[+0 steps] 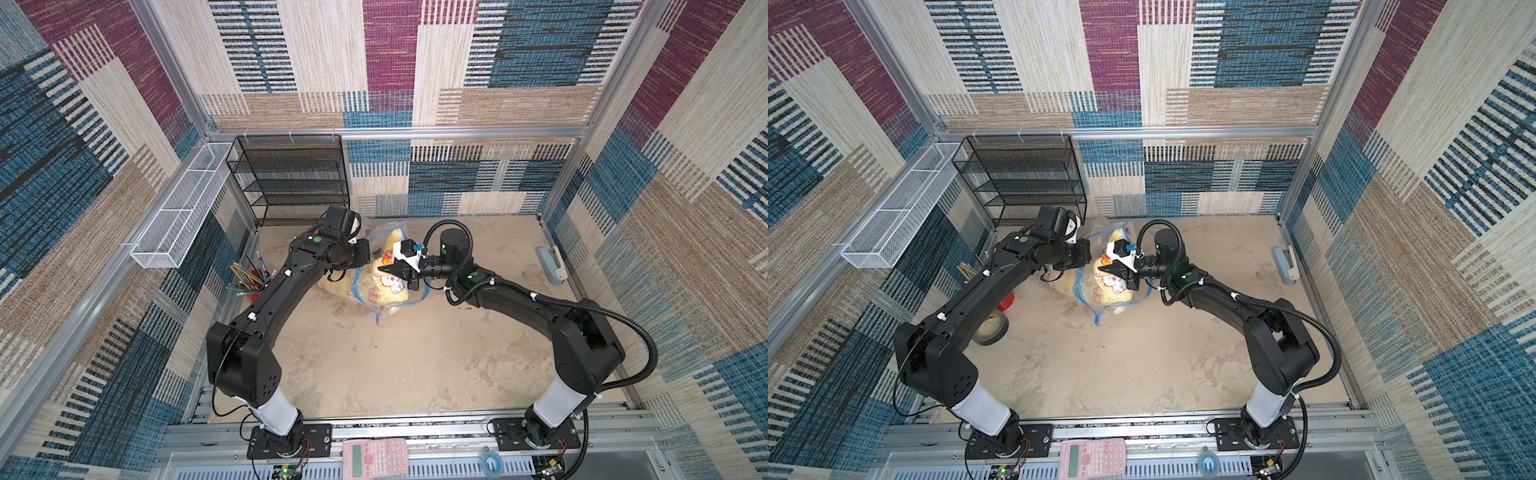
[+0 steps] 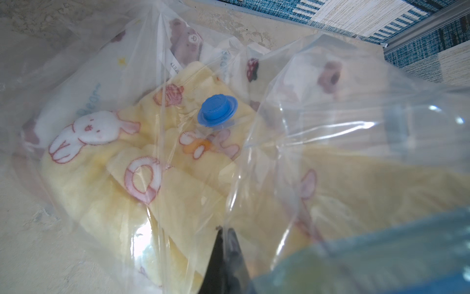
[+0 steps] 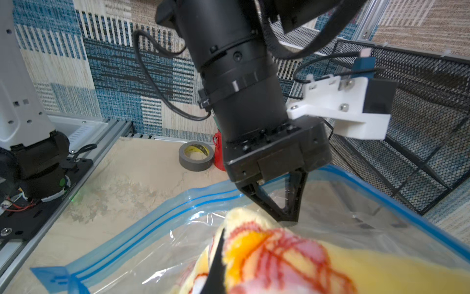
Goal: Take the blanket out of the vacuum bag
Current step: Take out the blanket from the vacuum bag.
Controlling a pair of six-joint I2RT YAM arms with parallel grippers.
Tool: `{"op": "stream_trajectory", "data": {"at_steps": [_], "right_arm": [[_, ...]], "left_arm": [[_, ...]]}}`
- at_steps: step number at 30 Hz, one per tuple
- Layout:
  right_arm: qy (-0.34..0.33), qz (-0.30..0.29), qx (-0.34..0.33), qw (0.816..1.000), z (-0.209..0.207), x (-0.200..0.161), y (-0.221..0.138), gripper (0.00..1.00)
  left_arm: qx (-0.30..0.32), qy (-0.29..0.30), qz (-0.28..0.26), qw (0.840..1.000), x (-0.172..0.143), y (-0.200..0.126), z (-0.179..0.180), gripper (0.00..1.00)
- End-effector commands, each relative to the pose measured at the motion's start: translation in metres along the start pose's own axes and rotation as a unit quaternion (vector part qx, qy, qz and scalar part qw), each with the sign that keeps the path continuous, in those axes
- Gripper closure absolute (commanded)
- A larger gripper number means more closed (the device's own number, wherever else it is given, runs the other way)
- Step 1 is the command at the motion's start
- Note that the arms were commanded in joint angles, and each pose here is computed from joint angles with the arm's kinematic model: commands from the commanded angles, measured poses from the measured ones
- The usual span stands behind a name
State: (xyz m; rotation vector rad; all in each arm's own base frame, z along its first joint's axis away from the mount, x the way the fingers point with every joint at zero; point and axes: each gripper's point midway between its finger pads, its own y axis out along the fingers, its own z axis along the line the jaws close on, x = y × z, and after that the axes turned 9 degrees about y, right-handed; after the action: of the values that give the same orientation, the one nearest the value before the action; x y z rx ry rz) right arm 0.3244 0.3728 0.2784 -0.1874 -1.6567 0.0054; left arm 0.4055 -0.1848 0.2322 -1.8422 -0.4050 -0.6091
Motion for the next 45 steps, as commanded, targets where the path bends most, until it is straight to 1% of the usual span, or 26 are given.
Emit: {"op": "stream_trajectory", "data": {"at_steps": [1, 3, 8, 10, 13, 16, 19, 23, 25, 28, 35, 38, 42, 45], "right_arm": [[-0.049, 0.004, -0.002, 0.999, 0.005, 0.005, -0.005, 1.0], [-0.061, -0.011, -0.017, 0.998, 0.004, 0.012, -0.012, 1.0], [-0.096, -0.084, -0.047, 0.991, 0.012, 0.036, -0.037, 1.0], [-0.087, -0.098, -0.083, 0.988, 0.002, 0.042, -0.043, 1.0], [-0.054, -0.111, -0.101, 0.987, -0.01, 0.052, -0.045, 1.0], [0.011, -0.122, -0.092, 0.988, -0.019, 0.069, -0.04, 1.0], [0.036, -0.117, -0.056, 0.991, -0.016, 0.077, -0.033, 1.0], [0.014, -0.155, -0.037, 0.987, 0.003, 0.09, -0.045, 1.0], [0.0, -0.174, -0.015, 0.985, 0.017, 0.098, -0.052, 1.0], [-0.009, -0.18, 0.011, 0.984, 0.028, 0.102, -0.054, 1.0], [-0.042, -0.178, 0.033, 0.983, 0.046, 0.101, -0.061, 1.0], [-0.041, -0.181, 0.031, 0.982, 0.048, 0.106, -0.063, 1.0], [-0.027, -0.197, -0.017, 0.98, 0.036, 0.119, -0.072, 1.0], [-0.025, -0.207, -0.04, 0.977, 0.034, 0.128, -0.079, 1.0]], "left_arm": [[-0.006, -0.005, -0.003, 1.0, 0.001, -0.001, -0.002, 1.0], [-0.004, -0.006, -0.001, 1.0, 0.0, 0.0, -0.001, 1.0], [0.001, -0.006, 0.001, 1.0, -0.001, 0.0, 0.001, 1.0], [0.003, -0.006, 0.001, 1.0, -0.001, 0.0, 0.002, 1.0], [0.001, -0.006, 0.002, 1.0, -0.001, 0.0, 0.001, 1.0], [0.003, -0.005, 0.004, 1.0, -0.002, 0.0, 0.001, 1.0], [0.01, -0.006, 0.005, 1.0, -0.003, 0.0, 0.004, 1.0], [0.007, -0.007, 0.005, 1.0, -0.003, -0.001, 0.003, 1.0], [0.01, -0.007, 0.004, 1.0, -0.003, -0.002, 0.004, 1.0], [0.012, -0.006, 0.004, 1.0, -0.003, -0.001, 0.005, 1.0], [0.016, -0.006, 0.005, 1.0, -0.004, -0.001, 0.006, 1.0], [0.016, -0.006, 0.004, 1.0, -0.003, -0.001, 0.006, 1.0], [0.017, -0.004, 0.004, 1.0, -0.003, -0.001, 0.006, 1.0], [0.016, -0.005, 0.005, 1.0, -0.004, -0.002, 0.006, 1.0]]}}
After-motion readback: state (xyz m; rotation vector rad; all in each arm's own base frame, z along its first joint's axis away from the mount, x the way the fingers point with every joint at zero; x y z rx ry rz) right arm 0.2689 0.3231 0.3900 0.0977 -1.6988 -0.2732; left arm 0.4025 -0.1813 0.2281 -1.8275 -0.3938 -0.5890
